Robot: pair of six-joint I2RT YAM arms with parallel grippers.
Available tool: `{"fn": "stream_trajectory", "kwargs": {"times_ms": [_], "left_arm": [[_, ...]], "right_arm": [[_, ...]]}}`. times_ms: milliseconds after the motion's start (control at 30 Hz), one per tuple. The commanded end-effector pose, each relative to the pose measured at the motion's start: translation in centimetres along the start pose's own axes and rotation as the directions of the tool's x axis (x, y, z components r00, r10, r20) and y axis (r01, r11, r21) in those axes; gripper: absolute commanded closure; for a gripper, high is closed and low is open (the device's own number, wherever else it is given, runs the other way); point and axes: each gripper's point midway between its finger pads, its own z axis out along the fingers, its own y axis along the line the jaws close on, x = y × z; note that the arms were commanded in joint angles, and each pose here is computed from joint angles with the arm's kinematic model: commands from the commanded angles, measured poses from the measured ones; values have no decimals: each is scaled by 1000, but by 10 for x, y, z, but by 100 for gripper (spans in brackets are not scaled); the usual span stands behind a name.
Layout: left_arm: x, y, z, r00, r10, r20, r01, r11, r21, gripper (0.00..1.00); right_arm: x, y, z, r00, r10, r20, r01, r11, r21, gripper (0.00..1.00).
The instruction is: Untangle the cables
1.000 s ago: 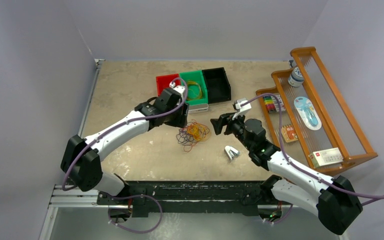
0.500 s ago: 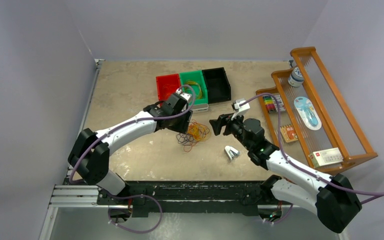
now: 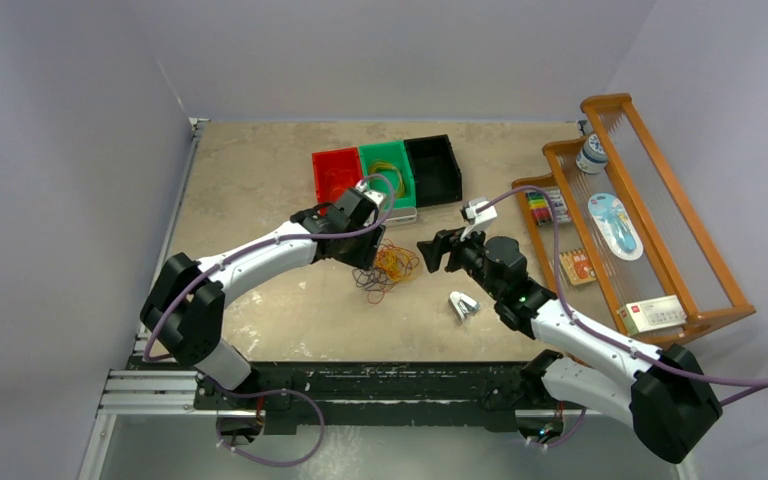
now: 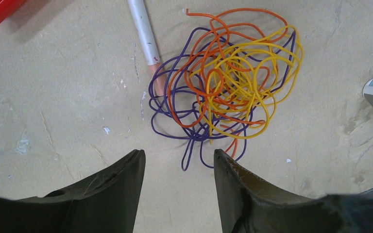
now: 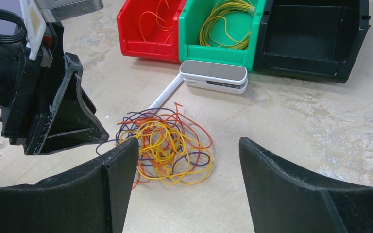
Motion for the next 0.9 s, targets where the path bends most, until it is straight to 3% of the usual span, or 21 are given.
{"fn": "stream_trajectory", "kwargs": {"times_ms": [0, 267, 867], "left_arm": [[-4, -5, 2, 999, 33, 7, -33, 999, 21, 47], [-7, -5, 11, 999, 38, 9, -38, 999, 15, 51], [-47, -9, 24, 992, 32, 124, -31, 999, -10, 57]], "right_arm": [[-16, 4, 1, 998, 19, 63, -18, 1000, -18, 23], [-15, 6, 0, 998, 27, 65, -26, 999, -28, 23], [-13, 4, 0, 998, 14, 60, -12, 1000, -19, 23]]}}
